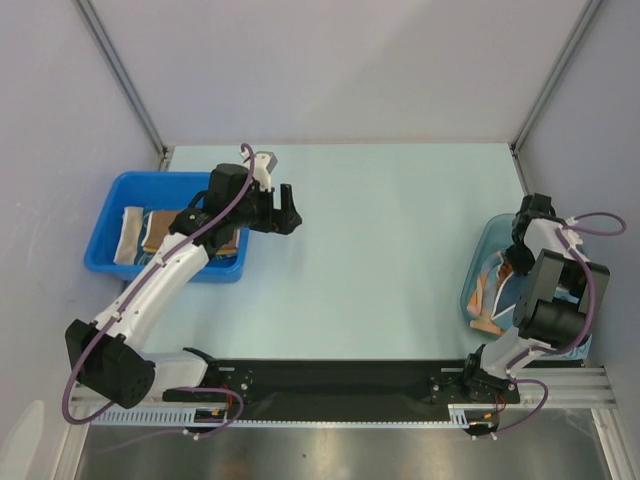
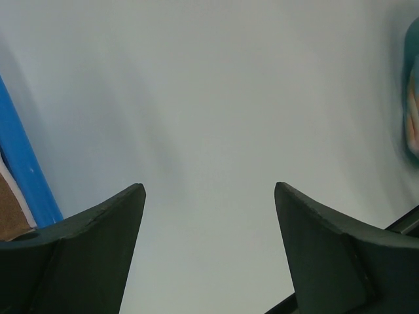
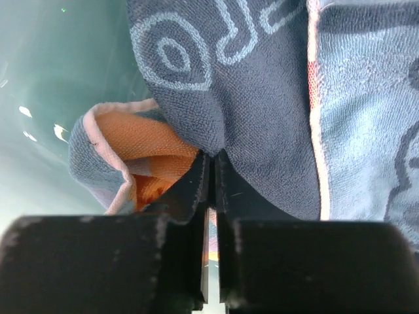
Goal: Fold and stack the towels
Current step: Grab crumpled towel, then move the towel to the center of the board
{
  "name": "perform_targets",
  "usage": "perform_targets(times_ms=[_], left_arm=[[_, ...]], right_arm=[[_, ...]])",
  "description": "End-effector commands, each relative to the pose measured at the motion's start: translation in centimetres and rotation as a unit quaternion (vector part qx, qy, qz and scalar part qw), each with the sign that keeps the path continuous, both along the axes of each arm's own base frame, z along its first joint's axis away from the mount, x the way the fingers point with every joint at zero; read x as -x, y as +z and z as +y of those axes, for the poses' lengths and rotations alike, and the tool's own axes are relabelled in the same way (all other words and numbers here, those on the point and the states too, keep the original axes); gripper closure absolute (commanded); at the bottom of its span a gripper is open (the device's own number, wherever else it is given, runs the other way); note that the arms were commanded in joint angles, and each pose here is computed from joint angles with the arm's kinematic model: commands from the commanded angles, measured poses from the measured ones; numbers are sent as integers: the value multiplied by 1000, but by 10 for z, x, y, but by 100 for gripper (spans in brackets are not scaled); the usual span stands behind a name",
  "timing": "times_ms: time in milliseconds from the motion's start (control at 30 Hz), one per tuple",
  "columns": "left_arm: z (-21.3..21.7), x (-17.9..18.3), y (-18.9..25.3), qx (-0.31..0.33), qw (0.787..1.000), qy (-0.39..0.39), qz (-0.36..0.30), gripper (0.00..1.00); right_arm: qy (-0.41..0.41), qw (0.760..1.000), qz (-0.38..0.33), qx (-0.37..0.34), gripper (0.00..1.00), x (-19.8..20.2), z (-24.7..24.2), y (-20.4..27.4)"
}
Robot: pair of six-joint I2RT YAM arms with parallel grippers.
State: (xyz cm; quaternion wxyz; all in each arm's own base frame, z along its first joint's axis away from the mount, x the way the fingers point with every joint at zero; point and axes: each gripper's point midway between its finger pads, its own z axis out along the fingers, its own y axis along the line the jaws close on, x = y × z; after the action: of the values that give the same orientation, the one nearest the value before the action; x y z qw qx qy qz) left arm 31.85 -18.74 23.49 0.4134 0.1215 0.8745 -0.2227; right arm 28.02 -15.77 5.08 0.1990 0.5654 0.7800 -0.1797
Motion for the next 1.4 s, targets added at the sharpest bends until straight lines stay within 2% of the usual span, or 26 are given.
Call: perform_targets(times_ms=[0, 33, 100, 133, 200, 233, 333, 400, 433, 467, 500, 567, 600, 633, 667, 800, 833, 867, 900, 967, 1033, 1067, 1133, 1200, 1300, 1367], left_arm=[[-7, -6, 8, 20, 1000, -6, -16, 15], [-4, -8, 7, 13, 1000, 3, -18, 26], [4, -14, 6, 2, 999, 30, -15, 60], [5, -15, 5, 1, 999, 32, -15, 52], [5, -17, 7, 14, 1000, 26, -10, 20], [5, -18, 10, 13, 1000, 26, -5, 14], [1, -17, 29, 24, 999, 10, -28, 14], [0, -15, 43, 33, 998, 2, -45, 14], [-1, -12, 52, 40, 998, -2, -57, 14], [-1, -11, 57, 44, 997, -4, -62, 14], [-2, -9, 62, 49, 996, -8, -68, 14], [-2, -3, 75, 60, 995, -15, -81, 14], [-3, 0, 80, 66, 994, -19, -86, 13], [-7, 4, 86, 76, 992, -30, -92, 12], [-7, 10, 95, 85, 990, -35, -102, 11], [-1, 23, 111, 106, 985, -36, -133, 0], [3, 24, 116, 115, 982, -26, -145, 0], [6, 25, 116, 118, 982, -21, -149, 0], [10, 28, 117, 122, 980, -17, -154, 0], [18, 25, 103, 110, 984, -3, -143, 0], [24, 22, 82, 86, 990, 15, -114, 0], [29, 18, 72, 68, 992, 29, -104, 0], [29, 14, 39, 45, 997, 28, -59, 3], [25, 17, 17, 32, 999, 9, -28, 5], [21, 14, -5, 20, 1000, 5, -5, 6], [15, 14, -7, 22, 1000, -4, -4, 6]], right_arm=[[2, 999, -38, 37, 100, -17, -16, 30], [20, 998, -47, 41, 100, -24, -16, 42], [32, 998, -40, 44, 100, -22, -12, 58], [37, 996, -64, 58, 100, -32, -14, 85], [51, 995, -60, 67, 100, -29, -10, 110], [58, 993, -72, 72, 100, -33, -9, 125], [106, 982, -143, 68, 100, -52, 9, 183], [174, 955, -234, 51, 100, -74, 36, 239], [219, 935, -275, 38, 100, -86, 57, 262], [301, 892, -338, -23, 100, -97, 100, 288], [356, 840, -409, -23, 100, -112, 123, 331], [464, 745, -471, -83, 100, -112, 195, 372], [500, 698, -506, -80, 100, -113, 218, 403], [528, 674, -510, -84, 100, -110, 239, 411], [573, 633, -509, -106, 100, -99, 286, 419], [628, 586, -487, -157, 100, -76, 359, 410], [623, 607, -467, -160, 100, -78, 363, 385], [627, 610, -456, -165, 100, -74, 371, 372], [639, 597, -455, -168, 100, -66, 386, 361], [633, 629, -417, -175, 100, -56, 385, 300], [640, 618, -422, -176, 100, -43, 388, 278], [643, 632, -388, -189, 100, -36, 388, 223], [650, 645, -349, -199, 100, -23, 386, 172], [653, 672, -290, -193, 100, -10, 374, 110], [657, 683, -257, -190, 100, 2, 364, 80], [658, 682, -266, -179, 100, -1, 362, 90]])
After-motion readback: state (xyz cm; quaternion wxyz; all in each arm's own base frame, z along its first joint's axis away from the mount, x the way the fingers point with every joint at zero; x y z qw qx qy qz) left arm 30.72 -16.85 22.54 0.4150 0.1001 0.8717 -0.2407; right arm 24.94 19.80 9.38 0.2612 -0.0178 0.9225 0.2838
